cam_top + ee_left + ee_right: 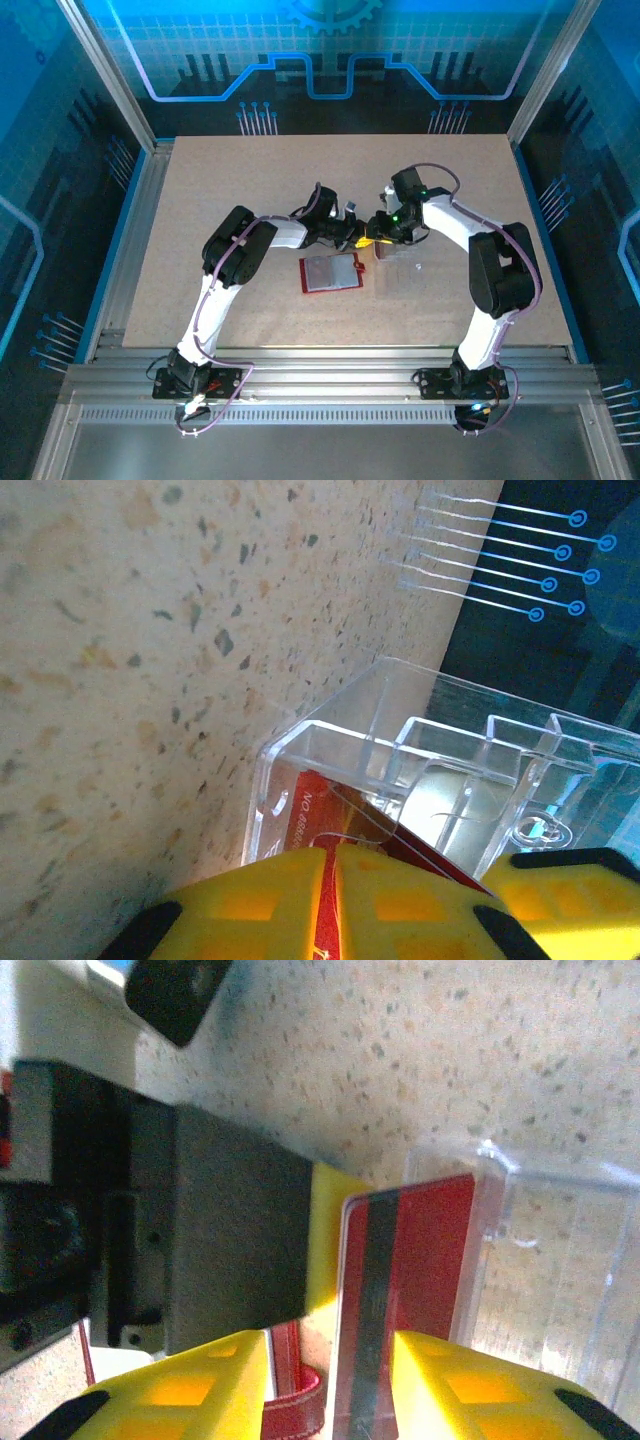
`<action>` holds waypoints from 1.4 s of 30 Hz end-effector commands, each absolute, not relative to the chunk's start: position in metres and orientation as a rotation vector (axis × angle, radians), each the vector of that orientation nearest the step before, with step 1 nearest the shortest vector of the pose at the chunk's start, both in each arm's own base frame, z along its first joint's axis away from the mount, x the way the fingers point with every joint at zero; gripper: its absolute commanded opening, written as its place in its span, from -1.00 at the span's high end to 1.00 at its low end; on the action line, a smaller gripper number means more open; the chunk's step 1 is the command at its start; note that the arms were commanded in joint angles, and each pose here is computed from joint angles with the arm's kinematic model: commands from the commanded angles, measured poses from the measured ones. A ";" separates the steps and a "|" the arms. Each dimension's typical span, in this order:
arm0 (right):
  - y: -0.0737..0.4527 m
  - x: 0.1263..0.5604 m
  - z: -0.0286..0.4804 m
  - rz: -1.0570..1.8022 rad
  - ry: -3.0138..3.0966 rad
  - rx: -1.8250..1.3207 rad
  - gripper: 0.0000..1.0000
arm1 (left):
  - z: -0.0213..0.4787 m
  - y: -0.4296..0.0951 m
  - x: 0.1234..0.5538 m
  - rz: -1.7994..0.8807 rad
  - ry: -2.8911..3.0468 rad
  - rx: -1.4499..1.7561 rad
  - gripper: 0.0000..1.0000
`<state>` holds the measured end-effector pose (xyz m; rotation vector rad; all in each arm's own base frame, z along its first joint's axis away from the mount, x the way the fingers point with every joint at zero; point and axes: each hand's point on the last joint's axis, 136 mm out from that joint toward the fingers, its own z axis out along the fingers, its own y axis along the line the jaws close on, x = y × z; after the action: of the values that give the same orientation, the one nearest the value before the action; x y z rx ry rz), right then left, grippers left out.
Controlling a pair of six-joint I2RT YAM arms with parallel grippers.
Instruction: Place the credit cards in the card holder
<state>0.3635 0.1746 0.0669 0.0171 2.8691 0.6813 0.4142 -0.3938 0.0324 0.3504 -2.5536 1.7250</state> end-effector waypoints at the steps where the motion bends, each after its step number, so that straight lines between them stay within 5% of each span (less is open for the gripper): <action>1: 0.173 0.340 0.064 0.759 2.930 0.017 0.20 | 0.016 -0.389 0.405 1.628 -2.564 0.422 0.70; 19: 0.170 0.339 0.044 0.573 3.011 -0.052 0.20 | 0.018 -0.395 0.403 1.630 -2.562 0.397 0.69; 28: 0.181 0.344 0.064 0.675 2.940 -0.096 0.38 | 0.021 -0.400 0.402 1.637 -2.558 0.380 0.68; 42: 0.193 0.347 0.080 0.818 2.889 -0.116 0.32 | 0.032 -0.416 0.385 1.694 -2.485 0.346 0.68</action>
<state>0.3402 0.1784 0.0566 -0.0582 2.9670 0.6997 0.4104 -0.4007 0.0344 0.3727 -2.5365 1.7346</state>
